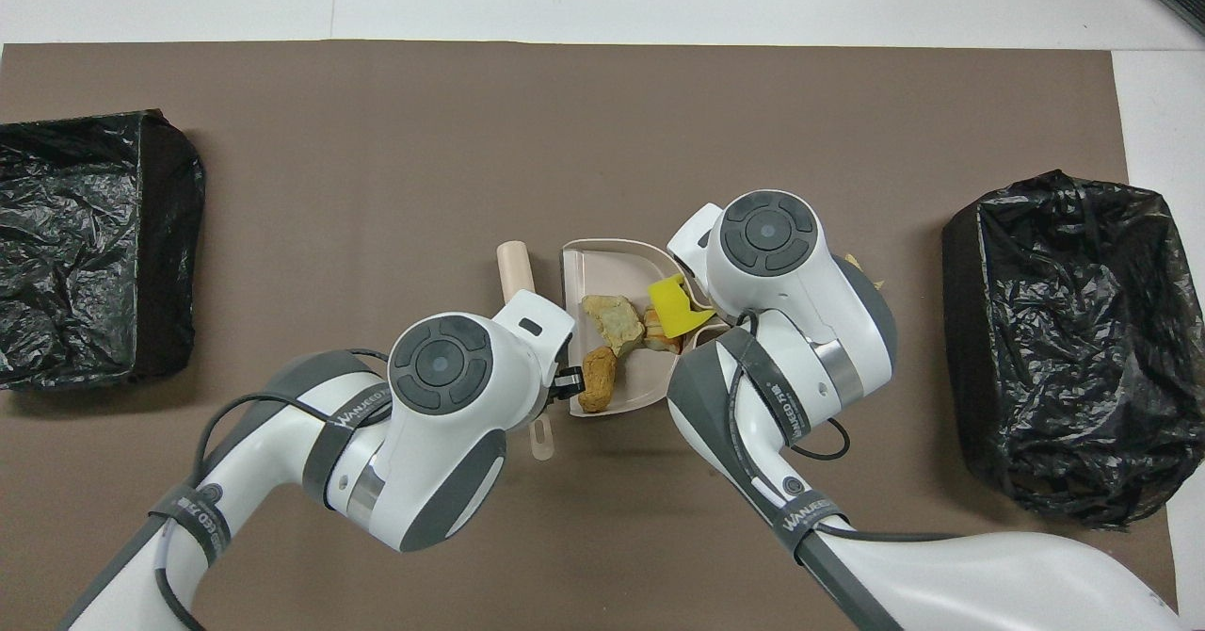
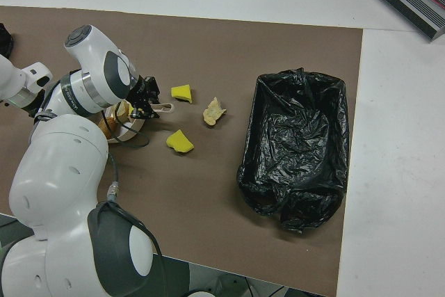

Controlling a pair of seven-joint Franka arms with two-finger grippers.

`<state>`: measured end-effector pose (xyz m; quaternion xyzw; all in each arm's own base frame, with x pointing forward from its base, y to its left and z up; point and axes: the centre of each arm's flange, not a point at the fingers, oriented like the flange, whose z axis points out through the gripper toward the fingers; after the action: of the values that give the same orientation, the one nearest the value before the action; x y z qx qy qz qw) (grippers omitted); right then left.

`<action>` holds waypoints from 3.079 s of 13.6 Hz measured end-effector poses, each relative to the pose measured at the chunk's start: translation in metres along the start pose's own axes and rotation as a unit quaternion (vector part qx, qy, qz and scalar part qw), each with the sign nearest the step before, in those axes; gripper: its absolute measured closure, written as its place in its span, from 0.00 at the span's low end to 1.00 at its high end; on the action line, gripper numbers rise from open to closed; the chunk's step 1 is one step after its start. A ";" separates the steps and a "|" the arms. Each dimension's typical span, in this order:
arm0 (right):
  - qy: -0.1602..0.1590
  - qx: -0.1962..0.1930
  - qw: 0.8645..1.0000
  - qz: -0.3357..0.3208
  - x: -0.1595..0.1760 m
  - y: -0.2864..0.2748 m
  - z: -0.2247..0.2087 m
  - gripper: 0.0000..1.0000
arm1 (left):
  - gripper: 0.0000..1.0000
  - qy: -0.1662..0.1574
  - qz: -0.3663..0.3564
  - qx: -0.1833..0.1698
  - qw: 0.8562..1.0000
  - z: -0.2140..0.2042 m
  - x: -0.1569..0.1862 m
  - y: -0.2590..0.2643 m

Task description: Sweep and dump trash in bin

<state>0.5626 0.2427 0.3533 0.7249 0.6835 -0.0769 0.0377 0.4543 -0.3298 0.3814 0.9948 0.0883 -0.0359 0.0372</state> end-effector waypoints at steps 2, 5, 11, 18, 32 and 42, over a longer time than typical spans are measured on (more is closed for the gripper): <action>0.028 0.006 0.999 0.020 -0.001 -0.001 -0.012 0.69 | 0.74 0.004 -0.008 0.010 1.000 -0.008 0.010 -0.014; 0.060 -0.002 0.997 0.055 -0.030 0.004 -0.048 0.69 | 0.74 0.025 0.002 0.022 0.999 -0.032 0.030 -0.042; 0.104 0.020 0.991 0.082 -0.188 0.012 -0.123 0.69 | 0.74 0.015 0.041 0.039 0.998 -0.069 0.049 -0.078; 0.068 0.048 0.993 0.081 -0.450 -0.012 -0.108 0.69 | 0.74 -0.008 0.076 0.034 0.997 -0.036 -0.059 0.000; -0.288 0.018 0.957 -0.021 -0.464 0.009 -0.075 0.69 | 0.74 0.039 0.051 0.001 0.998 0.055 -0.235 0.041; -0.164 -0.003 0.978 0.126 -0.466 -0.055 -0.233 0.69 | 0.00 0.018 0.036 0.021 0.999 -0.011 -0.112 0.009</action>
<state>0.4964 -0.1758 0.6612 0.7825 0.5717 -0.1873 0.1604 0.3467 -0.3570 0.4021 0.9984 0.0518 -0.0181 0.0161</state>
